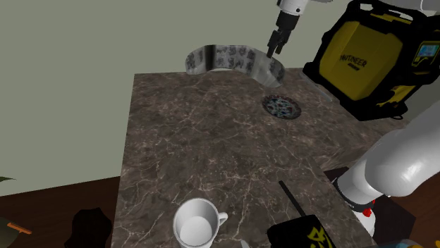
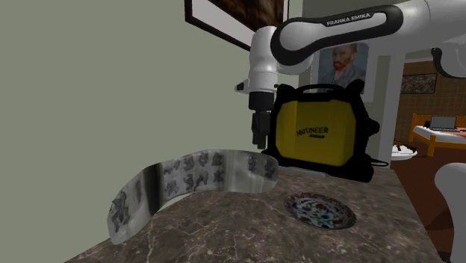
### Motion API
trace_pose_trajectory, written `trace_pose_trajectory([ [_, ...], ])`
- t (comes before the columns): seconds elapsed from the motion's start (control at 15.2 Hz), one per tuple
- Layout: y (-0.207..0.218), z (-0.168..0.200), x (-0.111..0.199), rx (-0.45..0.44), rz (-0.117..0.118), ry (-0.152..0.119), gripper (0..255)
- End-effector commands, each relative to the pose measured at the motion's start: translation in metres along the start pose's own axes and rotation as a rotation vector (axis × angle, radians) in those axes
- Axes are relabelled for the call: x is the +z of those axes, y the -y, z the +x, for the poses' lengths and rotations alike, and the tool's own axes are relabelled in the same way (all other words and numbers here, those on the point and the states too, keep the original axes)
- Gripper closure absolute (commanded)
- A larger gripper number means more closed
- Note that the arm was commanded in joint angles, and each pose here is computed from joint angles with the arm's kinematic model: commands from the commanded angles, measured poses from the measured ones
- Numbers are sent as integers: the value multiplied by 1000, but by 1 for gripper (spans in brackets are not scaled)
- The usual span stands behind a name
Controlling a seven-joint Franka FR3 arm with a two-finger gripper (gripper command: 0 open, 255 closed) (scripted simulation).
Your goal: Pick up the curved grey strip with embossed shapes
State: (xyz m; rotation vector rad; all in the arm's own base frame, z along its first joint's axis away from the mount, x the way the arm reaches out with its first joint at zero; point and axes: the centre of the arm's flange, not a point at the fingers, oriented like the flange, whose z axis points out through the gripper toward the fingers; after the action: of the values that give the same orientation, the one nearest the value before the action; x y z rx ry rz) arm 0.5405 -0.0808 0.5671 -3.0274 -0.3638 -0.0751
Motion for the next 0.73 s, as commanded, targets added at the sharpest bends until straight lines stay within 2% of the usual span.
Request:
trace_pose_trajectory([
  [0.0, -11, 25, 2, -31, -1, 1, 0],
  [0.53, -46, 124, 14, -148, -2, 6, 0],
  [0.66, -48, 131, 20, -156, -2, 7, 0],
])
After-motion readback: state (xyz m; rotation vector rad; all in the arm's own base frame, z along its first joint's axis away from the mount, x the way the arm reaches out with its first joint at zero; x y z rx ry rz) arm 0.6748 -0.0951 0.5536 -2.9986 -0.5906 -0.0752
